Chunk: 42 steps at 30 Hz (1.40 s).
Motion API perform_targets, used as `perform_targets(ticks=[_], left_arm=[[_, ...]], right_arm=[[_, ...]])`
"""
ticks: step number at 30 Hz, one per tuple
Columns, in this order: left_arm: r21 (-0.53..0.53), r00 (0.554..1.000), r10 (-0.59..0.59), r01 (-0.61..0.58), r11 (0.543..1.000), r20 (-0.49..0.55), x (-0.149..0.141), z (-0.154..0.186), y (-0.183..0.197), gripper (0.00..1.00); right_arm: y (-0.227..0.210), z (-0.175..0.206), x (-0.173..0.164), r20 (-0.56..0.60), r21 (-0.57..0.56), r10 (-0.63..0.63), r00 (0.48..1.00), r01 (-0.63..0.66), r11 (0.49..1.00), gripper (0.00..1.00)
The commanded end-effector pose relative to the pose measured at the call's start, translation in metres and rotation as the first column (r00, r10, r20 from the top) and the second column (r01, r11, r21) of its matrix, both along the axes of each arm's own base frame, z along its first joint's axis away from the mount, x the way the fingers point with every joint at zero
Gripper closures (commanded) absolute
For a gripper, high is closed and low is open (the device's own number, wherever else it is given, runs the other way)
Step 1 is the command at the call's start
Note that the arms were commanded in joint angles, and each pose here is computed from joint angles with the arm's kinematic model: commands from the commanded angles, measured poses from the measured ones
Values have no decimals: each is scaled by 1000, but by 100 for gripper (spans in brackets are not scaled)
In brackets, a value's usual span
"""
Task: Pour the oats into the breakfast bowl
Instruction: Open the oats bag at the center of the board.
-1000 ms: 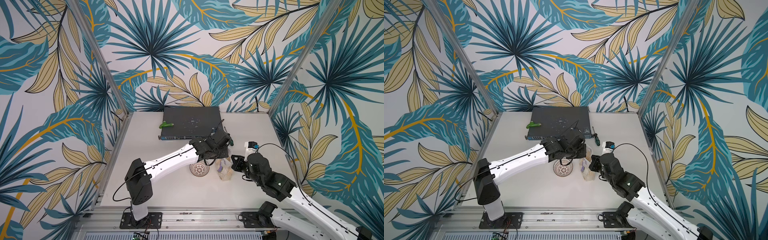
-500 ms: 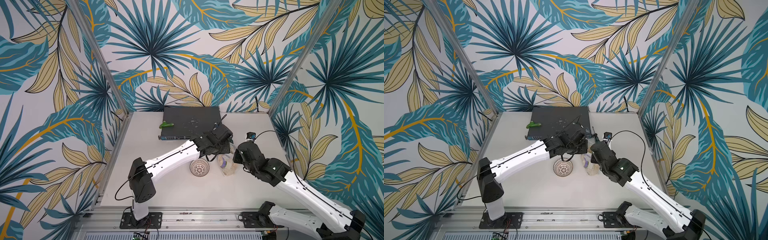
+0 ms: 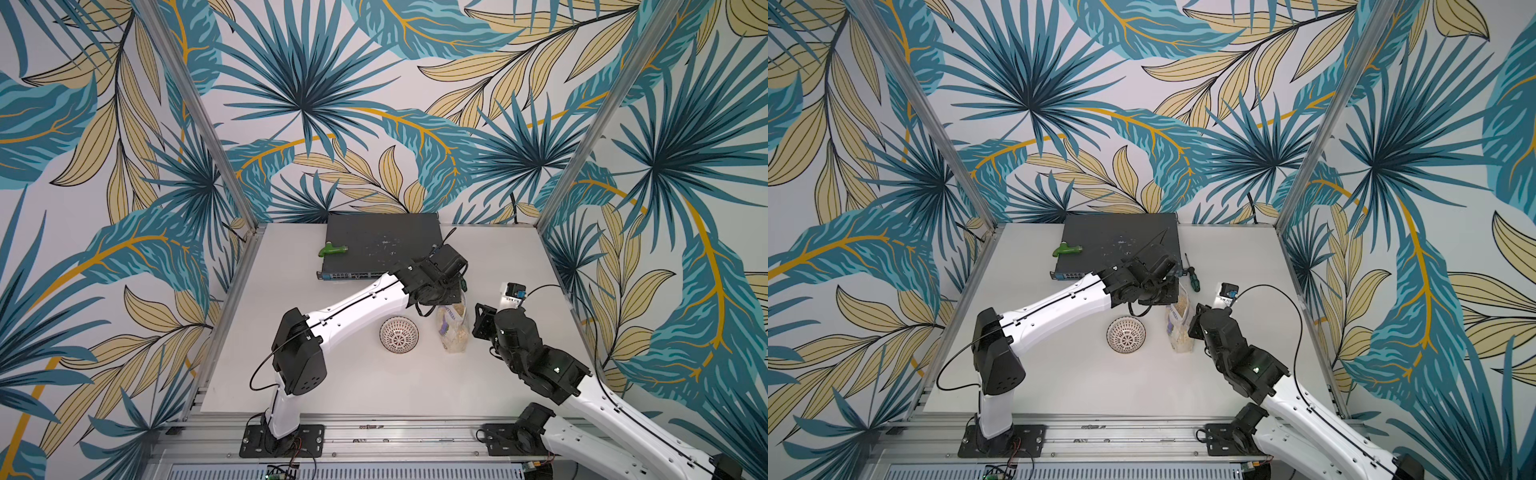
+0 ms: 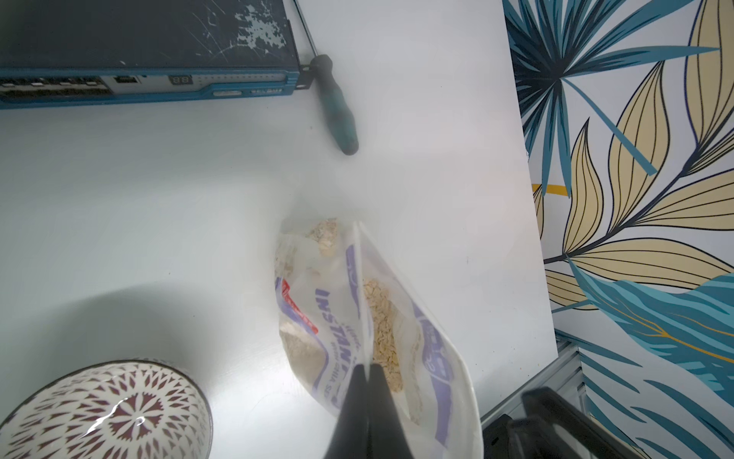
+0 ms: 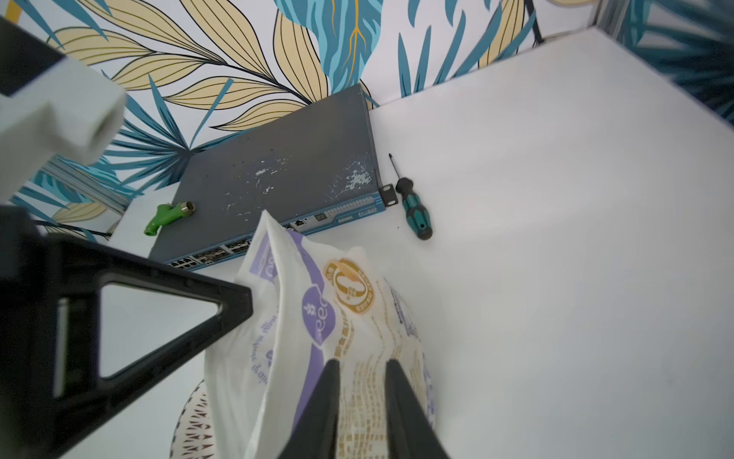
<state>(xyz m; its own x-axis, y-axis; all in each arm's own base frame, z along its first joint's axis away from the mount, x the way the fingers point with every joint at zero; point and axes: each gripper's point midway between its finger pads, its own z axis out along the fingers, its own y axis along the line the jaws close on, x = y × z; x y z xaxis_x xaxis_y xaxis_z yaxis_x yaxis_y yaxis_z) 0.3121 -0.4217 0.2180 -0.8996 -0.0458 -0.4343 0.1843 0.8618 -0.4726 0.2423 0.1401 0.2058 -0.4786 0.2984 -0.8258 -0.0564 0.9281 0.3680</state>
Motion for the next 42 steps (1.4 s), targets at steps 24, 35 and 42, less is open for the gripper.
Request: perform_targets(ticks=[24, 35, 42], left_arm=[[-93, 981, 184, -190, 977, -64, 28, 23, 8, 100], [-87, 949, 310, -314, 946, -49, 39, 32, 23, 100], [-80, 947, 316, -320, 944, -58, 38, 31, 23, 100]], right_arm=[[28, -81, -38, -9, 0, 177, 984, -177, 984, 0], [27, -113, -39, 68, -53, 171, 983, -167, 984, 0], [32, -131, -35, 77, -119, 185, 980, -175, 977, 0]])
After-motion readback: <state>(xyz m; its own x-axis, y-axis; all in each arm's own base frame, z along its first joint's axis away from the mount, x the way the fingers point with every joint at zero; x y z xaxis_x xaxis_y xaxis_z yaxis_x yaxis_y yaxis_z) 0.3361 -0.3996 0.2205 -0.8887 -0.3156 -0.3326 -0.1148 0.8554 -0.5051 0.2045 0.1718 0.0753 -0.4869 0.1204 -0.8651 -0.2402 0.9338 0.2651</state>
